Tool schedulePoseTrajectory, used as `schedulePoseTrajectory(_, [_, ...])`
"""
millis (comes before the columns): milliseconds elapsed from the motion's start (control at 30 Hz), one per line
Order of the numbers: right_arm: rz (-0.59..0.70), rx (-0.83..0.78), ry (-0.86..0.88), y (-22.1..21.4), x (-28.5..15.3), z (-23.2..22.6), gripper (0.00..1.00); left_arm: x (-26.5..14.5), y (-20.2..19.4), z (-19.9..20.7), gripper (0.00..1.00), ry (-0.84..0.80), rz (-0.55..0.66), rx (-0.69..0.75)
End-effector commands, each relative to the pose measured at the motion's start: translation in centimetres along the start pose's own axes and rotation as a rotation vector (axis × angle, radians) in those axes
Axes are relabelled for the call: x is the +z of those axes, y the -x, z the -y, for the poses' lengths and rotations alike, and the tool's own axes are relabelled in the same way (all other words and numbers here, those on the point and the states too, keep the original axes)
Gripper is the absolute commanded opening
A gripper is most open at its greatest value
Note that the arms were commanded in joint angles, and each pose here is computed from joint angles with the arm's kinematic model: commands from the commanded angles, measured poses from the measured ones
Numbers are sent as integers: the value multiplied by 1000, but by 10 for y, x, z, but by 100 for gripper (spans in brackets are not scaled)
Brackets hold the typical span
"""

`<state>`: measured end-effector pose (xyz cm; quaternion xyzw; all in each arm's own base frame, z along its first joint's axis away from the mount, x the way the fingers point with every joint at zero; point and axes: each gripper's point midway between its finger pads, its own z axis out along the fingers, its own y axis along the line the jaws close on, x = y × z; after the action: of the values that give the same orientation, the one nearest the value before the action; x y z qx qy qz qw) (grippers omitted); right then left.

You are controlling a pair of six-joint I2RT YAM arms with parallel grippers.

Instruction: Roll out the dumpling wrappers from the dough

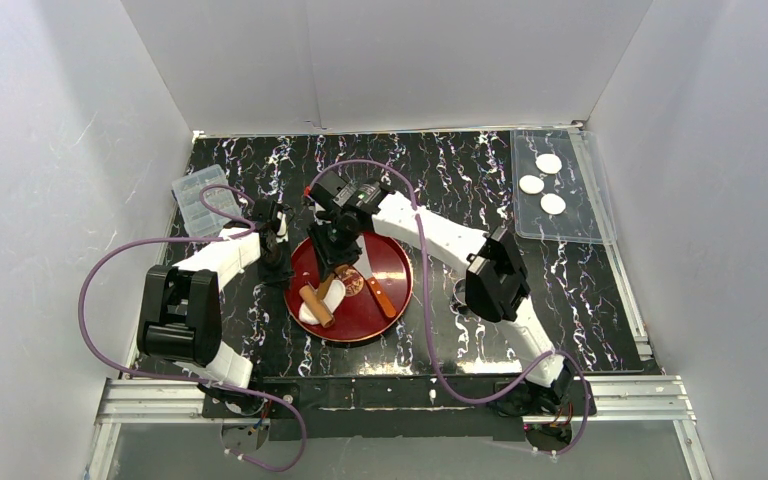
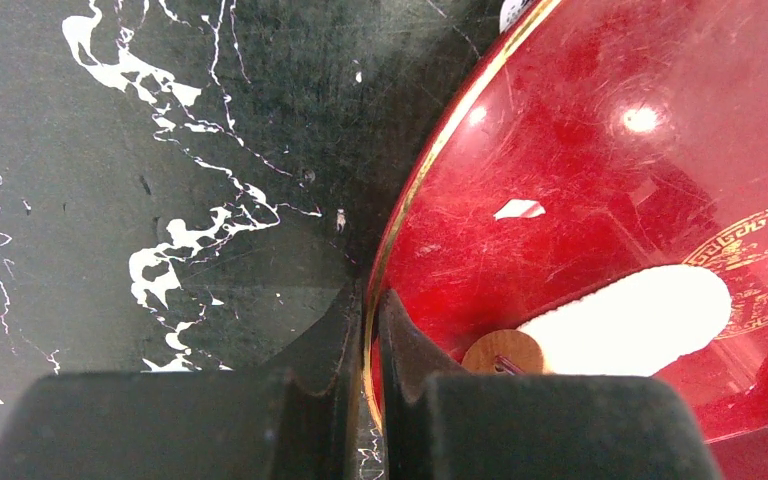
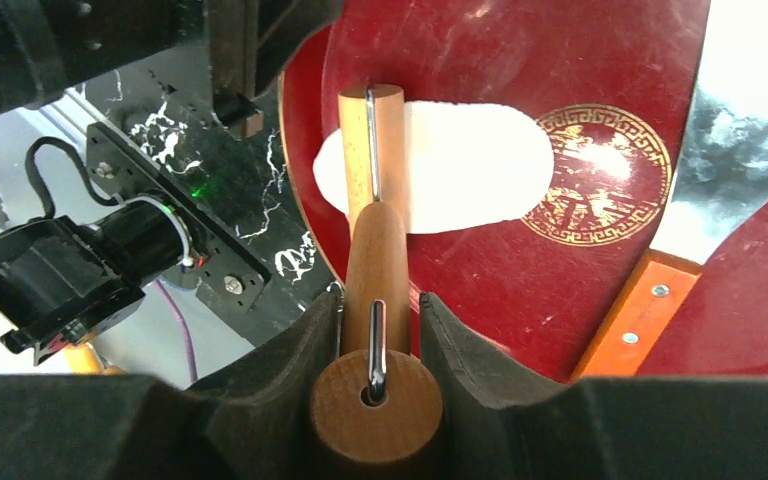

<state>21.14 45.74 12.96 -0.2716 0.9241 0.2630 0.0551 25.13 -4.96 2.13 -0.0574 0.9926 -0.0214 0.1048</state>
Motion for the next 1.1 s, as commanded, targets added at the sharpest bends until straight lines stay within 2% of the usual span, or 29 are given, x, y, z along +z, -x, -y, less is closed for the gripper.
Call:
schedulePoseTrajectory(0, [10, 29, -17, 5, 10, 11, 1, -8, 9, -6, 0, 33, 55, 7])
schedulePoseTrajectory(100, [-17, 67, -76, -4, 11, 40, 1, -8, 10, -6, 0, 33, 60, 8])
schedulePoseTrajectory(267, [8, 67, -274, -7, -9, 105, 1, -9, 10, -6, 0, 32, 61, 8])
schedulePoseTrajectory(400, [20, 89, -369, -5, -28, 136, 1, -9, 11, -6, 0, 31, 62, 7])
schedulePoseTrajectory(600, [63, 60, -258, 6, -45, 101, 1, -10, 10, -7, 0, 34, 67, 7])
schedulePoseTrajectory(867, [270, 51, 4, 53, -106, 19, 1, -9, 10, -6, 0, 31, 65, 8])
schedulePoseTrajectory(967, [285, 47, 83, 55, -101, -1, 1, -8, 10, -6, 0, 32, 62, 7])
schedulePoseTrajectory(1067, [224, 71, 97, 46, -80, 0, 1, -8, 10, -6, 0, 34, 58, 9])
